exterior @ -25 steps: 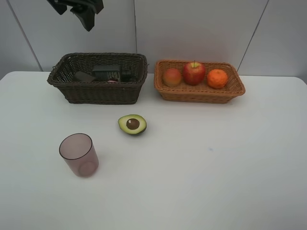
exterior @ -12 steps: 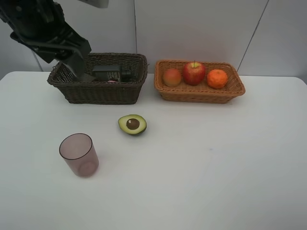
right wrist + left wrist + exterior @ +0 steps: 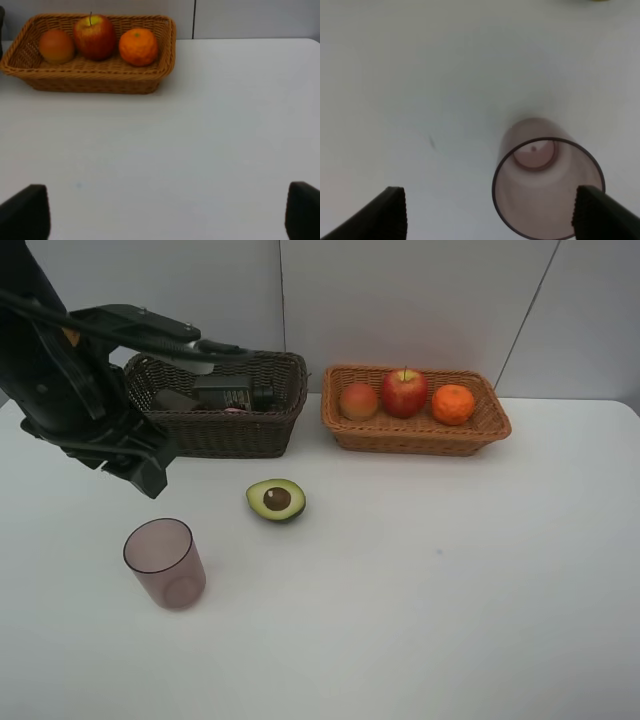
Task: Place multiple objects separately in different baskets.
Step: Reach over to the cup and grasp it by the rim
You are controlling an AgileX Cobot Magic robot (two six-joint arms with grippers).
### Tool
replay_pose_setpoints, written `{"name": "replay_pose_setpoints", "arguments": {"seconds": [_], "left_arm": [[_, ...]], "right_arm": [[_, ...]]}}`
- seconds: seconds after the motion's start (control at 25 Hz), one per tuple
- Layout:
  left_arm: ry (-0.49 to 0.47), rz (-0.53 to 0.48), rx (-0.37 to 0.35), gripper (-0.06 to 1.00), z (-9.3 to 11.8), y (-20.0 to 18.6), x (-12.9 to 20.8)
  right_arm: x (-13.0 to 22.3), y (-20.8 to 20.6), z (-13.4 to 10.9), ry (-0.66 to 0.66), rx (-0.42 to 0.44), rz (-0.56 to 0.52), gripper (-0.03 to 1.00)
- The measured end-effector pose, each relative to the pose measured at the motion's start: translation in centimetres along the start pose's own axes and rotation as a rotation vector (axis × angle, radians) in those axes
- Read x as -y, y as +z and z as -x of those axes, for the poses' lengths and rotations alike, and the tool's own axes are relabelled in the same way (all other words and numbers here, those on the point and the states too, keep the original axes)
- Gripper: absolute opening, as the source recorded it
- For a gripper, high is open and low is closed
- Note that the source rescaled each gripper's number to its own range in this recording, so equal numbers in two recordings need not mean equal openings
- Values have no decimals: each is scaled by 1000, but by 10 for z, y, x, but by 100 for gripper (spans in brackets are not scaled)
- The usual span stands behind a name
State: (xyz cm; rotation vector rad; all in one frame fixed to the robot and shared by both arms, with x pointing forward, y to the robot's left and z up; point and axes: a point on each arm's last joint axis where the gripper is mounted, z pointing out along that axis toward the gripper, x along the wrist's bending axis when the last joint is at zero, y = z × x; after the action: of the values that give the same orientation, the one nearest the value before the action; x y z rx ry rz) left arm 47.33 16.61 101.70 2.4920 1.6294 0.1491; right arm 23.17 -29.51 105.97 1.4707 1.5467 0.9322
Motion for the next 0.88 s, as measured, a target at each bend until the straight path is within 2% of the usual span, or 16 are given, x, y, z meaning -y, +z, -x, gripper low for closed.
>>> {"name": "replay_pose_setpoints", "arguments": {"seconds": [0.36, 0.56, 0.88], "left_arm": [[-12, -25, 7, 89, -2, 27, 16], [-39, -52, 1, 89, -8, 47, 13], [-43, -123, -1, 89, -7, 81, 8]], "right_arm": [[0, 0, 0, 0, 0, 0, 100], [0, 0, 0, 0, 0, 0, 100], [0, 0, 0, 0, 0, 0, 100]]}}
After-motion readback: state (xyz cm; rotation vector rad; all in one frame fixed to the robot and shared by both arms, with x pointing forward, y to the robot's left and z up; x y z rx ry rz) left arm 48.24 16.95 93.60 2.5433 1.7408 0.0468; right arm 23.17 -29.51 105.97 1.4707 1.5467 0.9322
